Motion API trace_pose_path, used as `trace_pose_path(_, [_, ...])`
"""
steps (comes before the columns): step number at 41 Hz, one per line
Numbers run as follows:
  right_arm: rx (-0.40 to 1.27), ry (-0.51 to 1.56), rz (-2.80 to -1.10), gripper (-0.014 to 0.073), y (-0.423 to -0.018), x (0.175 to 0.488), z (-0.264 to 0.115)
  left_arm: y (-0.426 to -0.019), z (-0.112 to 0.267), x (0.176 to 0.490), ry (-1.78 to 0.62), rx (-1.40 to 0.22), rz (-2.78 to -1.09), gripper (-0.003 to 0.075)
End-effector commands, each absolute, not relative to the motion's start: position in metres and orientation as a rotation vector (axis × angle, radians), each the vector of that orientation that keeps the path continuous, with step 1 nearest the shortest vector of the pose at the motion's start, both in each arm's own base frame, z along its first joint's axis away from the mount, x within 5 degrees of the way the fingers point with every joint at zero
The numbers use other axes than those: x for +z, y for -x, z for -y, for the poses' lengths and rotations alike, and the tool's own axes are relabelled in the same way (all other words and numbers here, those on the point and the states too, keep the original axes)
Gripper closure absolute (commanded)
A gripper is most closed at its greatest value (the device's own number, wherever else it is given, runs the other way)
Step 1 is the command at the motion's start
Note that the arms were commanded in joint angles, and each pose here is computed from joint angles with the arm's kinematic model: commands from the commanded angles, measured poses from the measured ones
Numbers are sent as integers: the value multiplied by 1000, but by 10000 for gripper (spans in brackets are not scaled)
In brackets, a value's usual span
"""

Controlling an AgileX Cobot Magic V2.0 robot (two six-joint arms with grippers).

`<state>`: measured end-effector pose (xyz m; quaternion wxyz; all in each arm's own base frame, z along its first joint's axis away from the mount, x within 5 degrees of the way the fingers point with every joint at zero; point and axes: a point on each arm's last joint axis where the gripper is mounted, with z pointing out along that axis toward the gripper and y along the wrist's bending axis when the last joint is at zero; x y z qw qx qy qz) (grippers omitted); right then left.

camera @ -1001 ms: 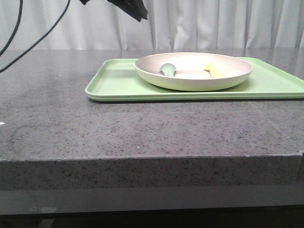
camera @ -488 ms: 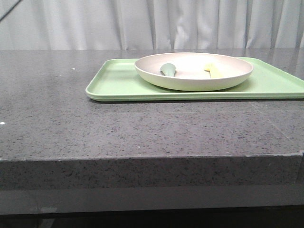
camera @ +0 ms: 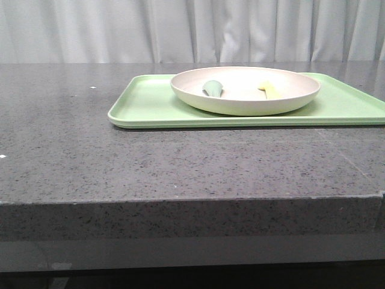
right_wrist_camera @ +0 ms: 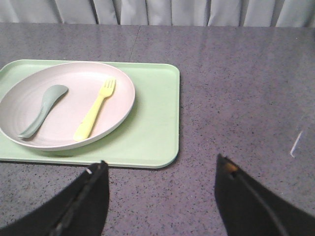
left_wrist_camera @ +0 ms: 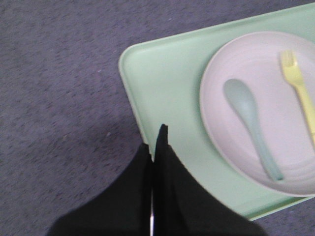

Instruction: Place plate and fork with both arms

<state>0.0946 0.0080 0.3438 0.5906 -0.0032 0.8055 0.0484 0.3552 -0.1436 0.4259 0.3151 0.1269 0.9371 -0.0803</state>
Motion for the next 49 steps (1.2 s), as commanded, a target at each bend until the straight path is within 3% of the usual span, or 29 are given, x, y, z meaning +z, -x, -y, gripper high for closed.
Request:
trace_pose_path(1, [102, 9, -1776, 103, -97, 361, -7, -327, 126, 447, -277, -126, -2420, 738])
trace_pose_path(10, [102, 9, -1776, 103, -97, 361, -7, -295, 111, 432, -254, -125, -2341, 738])
trace_pose_path(37, [102, 9, -1776, 103, -97, 361, -7, -129, 52, 369, -234, -353, -1639, 738])
trace_pose_path(49, [102, 9, -1776, 103, -97, 361, -7, -87, 34, 359, -216, -372, -1516, 738])
